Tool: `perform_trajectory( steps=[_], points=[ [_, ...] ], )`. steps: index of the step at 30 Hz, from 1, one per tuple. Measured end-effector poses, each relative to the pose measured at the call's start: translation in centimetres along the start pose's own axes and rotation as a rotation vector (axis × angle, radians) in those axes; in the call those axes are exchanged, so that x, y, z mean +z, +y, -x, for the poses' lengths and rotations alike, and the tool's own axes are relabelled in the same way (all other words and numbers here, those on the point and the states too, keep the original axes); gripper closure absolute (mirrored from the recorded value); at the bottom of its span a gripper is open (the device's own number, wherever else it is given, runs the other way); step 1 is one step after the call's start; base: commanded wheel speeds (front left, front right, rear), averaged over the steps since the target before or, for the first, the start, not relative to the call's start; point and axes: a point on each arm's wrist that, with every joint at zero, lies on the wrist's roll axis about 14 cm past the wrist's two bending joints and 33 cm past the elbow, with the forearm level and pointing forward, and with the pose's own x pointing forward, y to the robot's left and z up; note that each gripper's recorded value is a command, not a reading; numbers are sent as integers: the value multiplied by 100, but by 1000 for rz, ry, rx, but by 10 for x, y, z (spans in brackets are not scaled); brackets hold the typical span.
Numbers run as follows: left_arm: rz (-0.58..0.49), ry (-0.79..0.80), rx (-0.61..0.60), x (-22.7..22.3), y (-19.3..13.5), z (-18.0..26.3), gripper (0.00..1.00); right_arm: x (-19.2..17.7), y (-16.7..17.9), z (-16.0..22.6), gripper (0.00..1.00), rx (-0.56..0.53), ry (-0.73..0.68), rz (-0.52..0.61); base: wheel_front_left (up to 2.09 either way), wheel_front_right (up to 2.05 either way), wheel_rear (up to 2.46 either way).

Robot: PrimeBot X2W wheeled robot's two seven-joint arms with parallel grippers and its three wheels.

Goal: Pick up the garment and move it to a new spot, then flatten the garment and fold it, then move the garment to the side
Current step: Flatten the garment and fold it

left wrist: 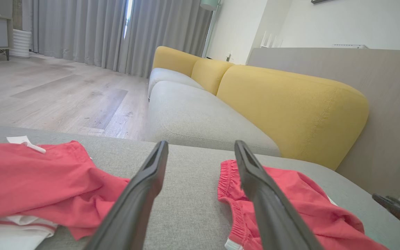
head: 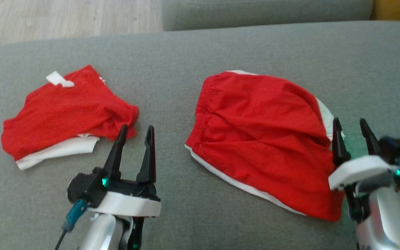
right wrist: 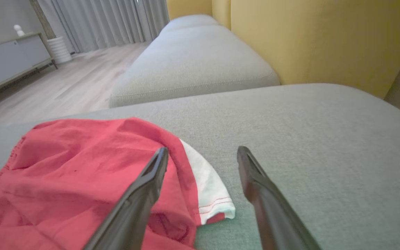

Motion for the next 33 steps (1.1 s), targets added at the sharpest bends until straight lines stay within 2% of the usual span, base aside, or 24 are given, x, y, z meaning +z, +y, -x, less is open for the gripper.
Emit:
perform_trajectory(
  steps=[4,5,12,13,14,15,25,33],
  points=[
    [0,12,1,-4,3,-6,0,-15,6,-23,0,13,108,-14,0,0,0],
    [1,21,7,-7,5,-6,0,-28,11,-31,0,24,175,-3,0,0,0],
    [-3,31,33,-11,16,-8,0,-73,24,-42,0,59,394,34,0,0,0],
    [-4,30,34,-10,17,-9,0,-73,26,-45,7,64,407,39,0,0,0],
    [-5,29,35,-10,17,-9,0,-73,28,-49,69,72,420,45,0,0,0],
    [-6,29,36,-10,18,-10,0,-72,30,-53,100,81,423,55,0,0,0],
    [1,37,56,-12,24,-6,0,-56,31,-74,100,81,369,128,0,0,0],
    [-3,28,76,-9,33,-11,0,27,18,-140,100,79,182,286,0,0,0]
  ],
)
